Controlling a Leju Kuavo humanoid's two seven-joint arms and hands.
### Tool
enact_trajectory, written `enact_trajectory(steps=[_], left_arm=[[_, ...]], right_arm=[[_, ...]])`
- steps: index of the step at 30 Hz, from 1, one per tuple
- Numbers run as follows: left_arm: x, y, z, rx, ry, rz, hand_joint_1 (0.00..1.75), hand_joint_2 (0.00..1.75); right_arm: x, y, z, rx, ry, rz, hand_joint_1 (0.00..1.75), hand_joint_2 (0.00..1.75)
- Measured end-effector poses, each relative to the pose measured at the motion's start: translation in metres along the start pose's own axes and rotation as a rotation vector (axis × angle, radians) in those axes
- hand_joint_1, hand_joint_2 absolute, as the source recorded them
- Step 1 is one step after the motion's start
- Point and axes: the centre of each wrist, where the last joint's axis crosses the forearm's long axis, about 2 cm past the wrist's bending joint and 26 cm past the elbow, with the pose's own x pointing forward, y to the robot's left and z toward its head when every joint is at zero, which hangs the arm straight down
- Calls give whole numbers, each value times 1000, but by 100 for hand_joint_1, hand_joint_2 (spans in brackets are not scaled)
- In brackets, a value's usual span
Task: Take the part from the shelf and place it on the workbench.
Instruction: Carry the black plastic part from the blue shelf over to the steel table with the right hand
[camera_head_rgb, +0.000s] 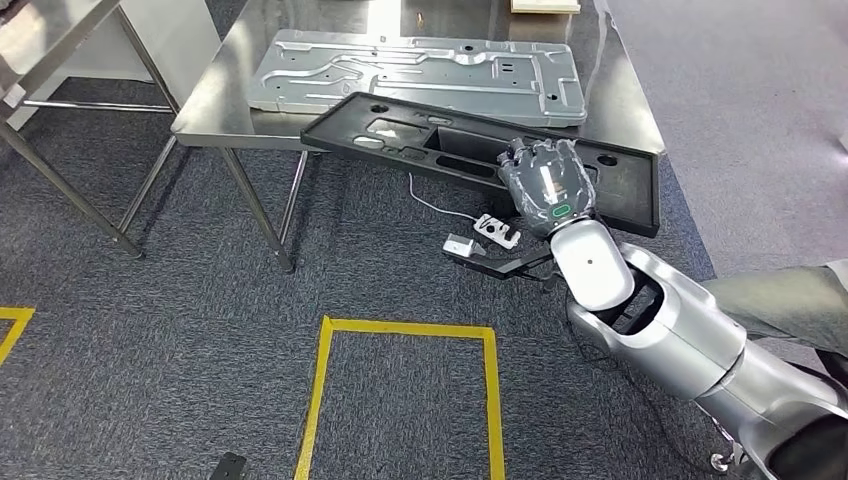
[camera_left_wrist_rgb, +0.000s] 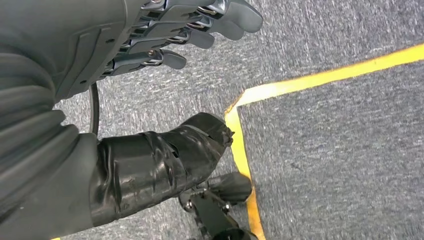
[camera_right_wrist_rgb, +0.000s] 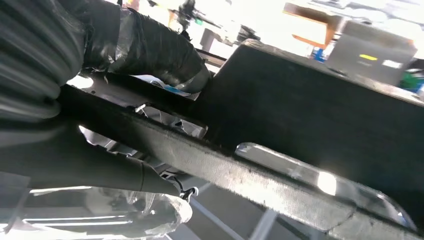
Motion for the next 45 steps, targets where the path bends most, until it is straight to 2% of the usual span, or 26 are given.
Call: enact_trajectory(steps=[7, 17, 45], left_arm=[[2, -1, -1, -7, -5, -9, 0, 175], [0, -1, 0, -11, -3, -15, 0, 175], [-2, 0, 1, -2, 21, -14, 0, 175]], right_arm=[[5, -4, -2, -44, -87, 49, 173, 175], [12, -8, -4, -69, -117, 62, 173, 175], [-14, 5, 2, -59, -50, 85, 173, 175]])
